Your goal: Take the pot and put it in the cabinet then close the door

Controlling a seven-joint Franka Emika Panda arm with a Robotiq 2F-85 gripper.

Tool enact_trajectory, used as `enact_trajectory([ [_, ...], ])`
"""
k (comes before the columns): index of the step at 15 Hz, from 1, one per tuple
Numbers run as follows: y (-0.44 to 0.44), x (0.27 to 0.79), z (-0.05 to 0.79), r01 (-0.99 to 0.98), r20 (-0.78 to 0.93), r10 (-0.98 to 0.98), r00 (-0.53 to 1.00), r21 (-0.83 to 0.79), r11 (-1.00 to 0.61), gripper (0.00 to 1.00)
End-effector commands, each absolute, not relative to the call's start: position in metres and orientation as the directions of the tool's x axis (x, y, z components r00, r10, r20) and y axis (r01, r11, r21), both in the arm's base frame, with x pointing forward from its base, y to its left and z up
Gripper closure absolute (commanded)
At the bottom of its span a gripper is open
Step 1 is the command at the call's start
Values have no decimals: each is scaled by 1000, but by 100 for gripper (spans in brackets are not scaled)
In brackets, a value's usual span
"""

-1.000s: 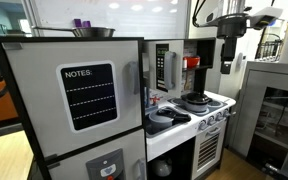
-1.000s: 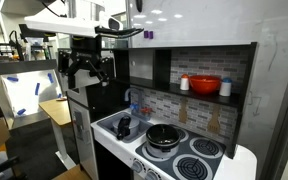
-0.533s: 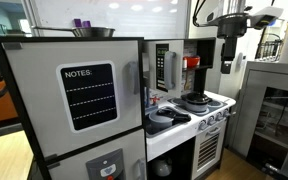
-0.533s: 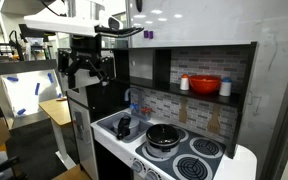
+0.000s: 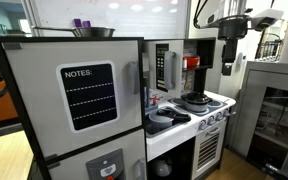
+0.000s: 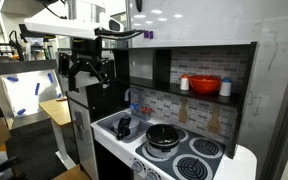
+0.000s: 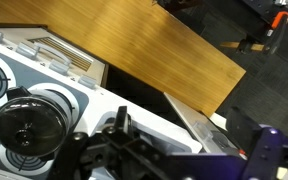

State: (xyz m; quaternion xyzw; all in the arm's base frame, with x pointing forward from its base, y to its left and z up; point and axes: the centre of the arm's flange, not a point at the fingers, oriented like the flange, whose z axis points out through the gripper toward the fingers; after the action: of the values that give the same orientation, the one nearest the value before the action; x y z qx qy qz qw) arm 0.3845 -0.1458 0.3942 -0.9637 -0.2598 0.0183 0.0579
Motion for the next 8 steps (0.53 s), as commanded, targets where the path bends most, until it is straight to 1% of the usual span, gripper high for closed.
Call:
enact_trajectory([
  [1, -152, 394, 366, 538, 5, 539, 842, -89, -838, 0],
  [8, -125, 423, 304, 733, 41, 732, 680, -44, -678, 0],
])
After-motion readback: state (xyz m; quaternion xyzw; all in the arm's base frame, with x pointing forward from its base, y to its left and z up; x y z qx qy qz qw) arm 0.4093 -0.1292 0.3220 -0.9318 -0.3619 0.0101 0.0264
